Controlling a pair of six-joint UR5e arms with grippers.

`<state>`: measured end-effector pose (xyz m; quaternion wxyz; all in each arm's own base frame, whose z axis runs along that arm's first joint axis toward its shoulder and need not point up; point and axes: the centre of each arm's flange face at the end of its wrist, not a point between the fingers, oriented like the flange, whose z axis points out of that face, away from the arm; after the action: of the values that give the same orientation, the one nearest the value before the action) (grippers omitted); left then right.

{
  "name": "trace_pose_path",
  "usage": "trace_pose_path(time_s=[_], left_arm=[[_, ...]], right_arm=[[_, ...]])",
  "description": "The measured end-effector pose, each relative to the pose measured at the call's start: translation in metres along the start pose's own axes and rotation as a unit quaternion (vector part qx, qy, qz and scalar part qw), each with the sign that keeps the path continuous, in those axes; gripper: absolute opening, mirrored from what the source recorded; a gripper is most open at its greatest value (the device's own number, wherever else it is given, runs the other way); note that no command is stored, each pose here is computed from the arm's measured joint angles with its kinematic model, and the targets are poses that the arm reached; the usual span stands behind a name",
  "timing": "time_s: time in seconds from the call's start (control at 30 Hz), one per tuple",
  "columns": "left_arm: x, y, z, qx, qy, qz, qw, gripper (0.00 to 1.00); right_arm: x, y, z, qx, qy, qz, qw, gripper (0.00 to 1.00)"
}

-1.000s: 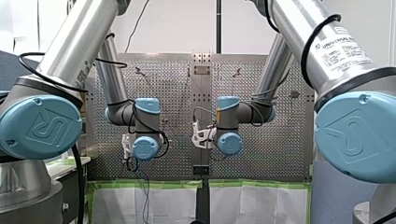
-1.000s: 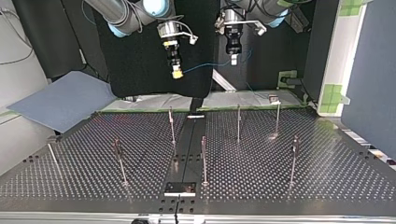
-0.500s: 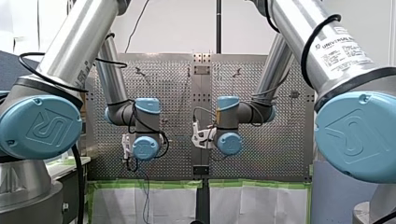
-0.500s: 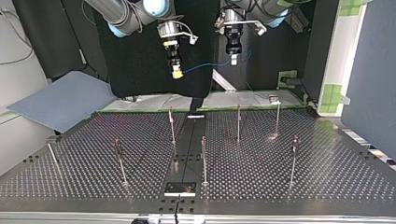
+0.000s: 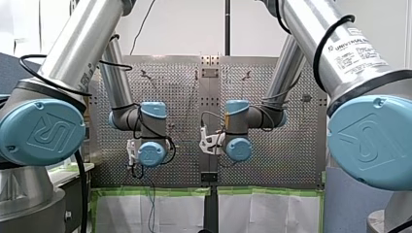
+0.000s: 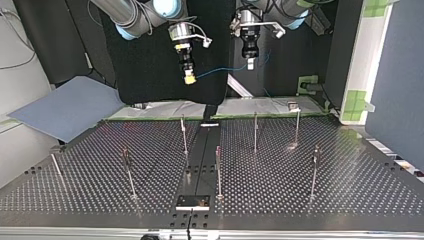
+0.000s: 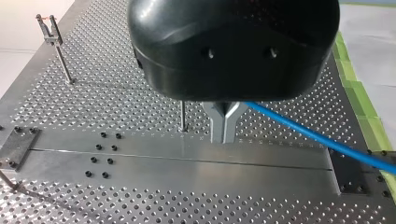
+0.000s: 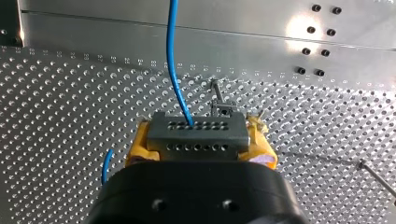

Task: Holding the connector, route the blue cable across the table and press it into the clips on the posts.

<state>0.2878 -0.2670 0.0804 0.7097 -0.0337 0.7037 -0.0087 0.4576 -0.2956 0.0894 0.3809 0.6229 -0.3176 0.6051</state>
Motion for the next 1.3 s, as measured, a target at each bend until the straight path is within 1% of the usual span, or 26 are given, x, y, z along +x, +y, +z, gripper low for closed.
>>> trace_pose_path(time_s=[0.77,0.83,0.9,0.97,1.07,1.17,1.3], left_arm=[[0.0,0.0,0.0,0.0,0.0,0.001,1.0,0.0],[0.0,0.0,0.0,0.0,0.0,0.001,1.0,0.0],[0.0,0.0,0.0,0.0,0.0,0.001,1.0,0.0],[0.0,0.0,0.0,0.0,0.0,0.001,1.0,0.0],[0.0,0.0,0.0,0.0,0.0,0.001,1.0,0.0],[0.0,0.0,0.0,0.0,0.0,0.001,1.0,0.0],[0.0,0.0,0.0,0.0,0.0,0.001,1.0,0.0]], right_arm=[[-0.001,-0.001,-0.001,0.001,-0.002,0.0,1.0,0.0],[-0.006,-0.006,-0.005,0.005,-0.011,-0.0019,0.9999,0.0],[-0.016,-0.012,-0.012,0.013,-0.026,-0.0061,0.9996,0.0],[-0.026,-0.016,-0.017,0.018,-0.042,-0.0108,0.9989,0.0],[-0.041,-0.018,-0.023,0.022,-0.062,-0.0165,0.9977,0.0],[-0.052,-0.018,-0.026,0.024,-0.073,-0.0199,0.9968,0.0],[-0.056,-0.019,-0.028,0.024,-0.078,-0.0213,0.9964,0.0]])
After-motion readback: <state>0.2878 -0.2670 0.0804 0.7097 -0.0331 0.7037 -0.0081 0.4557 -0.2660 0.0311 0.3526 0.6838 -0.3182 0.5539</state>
